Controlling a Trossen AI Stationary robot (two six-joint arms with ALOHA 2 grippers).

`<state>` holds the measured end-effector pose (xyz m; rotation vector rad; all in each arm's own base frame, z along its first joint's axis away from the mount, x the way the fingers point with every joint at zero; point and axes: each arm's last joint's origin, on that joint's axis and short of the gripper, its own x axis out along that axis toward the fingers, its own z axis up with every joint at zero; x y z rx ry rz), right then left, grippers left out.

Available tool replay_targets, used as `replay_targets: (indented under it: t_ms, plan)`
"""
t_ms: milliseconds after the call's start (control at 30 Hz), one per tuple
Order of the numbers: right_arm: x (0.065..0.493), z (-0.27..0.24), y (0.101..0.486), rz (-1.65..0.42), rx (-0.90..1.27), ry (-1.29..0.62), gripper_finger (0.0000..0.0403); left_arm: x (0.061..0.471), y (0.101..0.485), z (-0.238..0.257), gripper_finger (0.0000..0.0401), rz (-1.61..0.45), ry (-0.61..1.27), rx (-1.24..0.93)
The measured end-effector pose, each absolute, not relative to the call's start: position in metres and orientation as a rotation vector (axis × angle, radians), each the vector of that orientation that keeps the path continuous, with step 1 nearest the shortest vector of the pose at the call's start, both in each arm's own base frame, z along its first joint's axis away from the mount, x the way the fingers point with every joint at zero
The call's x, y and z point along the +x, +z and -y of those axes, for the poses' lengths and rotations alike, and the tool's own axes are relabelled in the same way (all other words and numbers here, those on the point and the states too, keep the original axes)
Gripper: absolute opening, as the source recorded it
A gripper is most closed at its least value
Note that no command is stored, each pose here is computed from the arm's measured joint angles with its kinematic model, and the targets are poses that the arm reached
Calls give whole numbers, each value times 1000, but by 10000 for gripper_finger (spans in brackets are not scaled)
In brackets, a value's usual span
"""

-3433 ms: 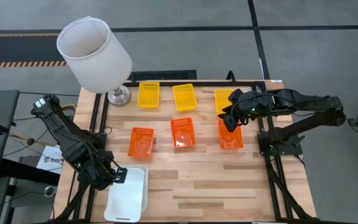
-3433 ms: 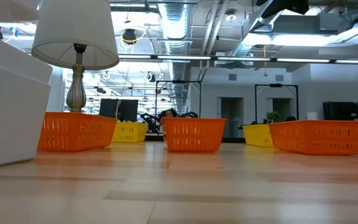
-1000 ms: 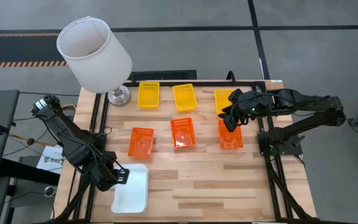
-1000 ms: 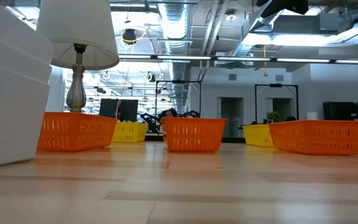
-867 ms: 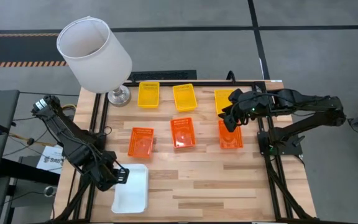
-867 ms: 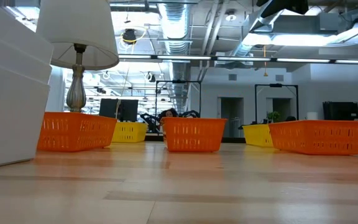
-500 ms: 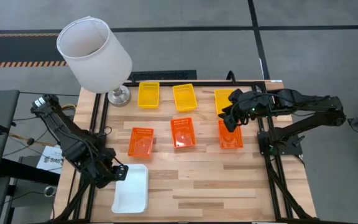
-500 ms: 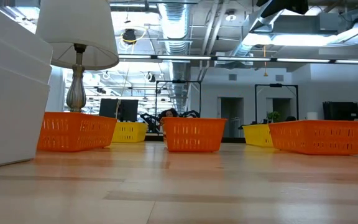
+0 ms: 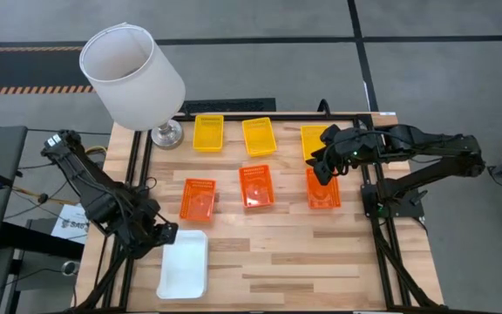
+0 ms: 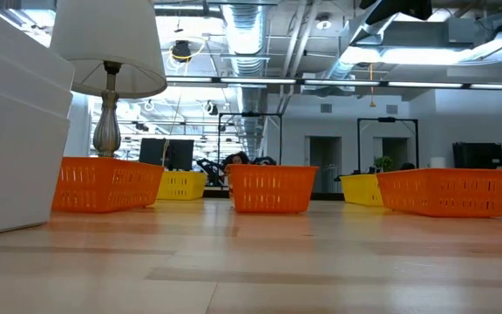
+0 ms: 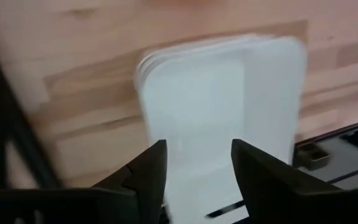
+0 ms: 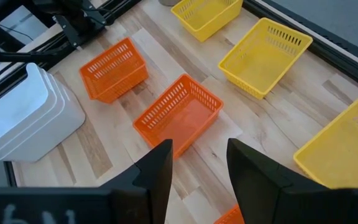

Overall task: Stack baskets by color
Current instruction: Stack the left orange bin on the middle orange bin

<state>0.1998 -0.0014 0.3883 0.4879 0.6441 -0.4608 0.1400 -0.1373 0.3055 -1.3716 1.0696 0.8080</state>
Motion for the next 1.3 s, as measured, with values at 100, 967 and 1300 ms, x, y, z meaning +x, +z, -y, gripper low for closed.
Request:
replay_targets:
  t_ms: [100, 967, 1300]
  plan:
    - [200, 1, 388, -644, 488, -461, 177, 143, 312, 129, 167, -924, 781, -1396]
    - [198, 3, 311, -930, 678, -812, 170, 209, 322, 21, 222, -596, 794, -1032]
    - [194, -7, 285, -1010, 708, -892, 170, 206, 292, -8, 241, -929, 947, -941]
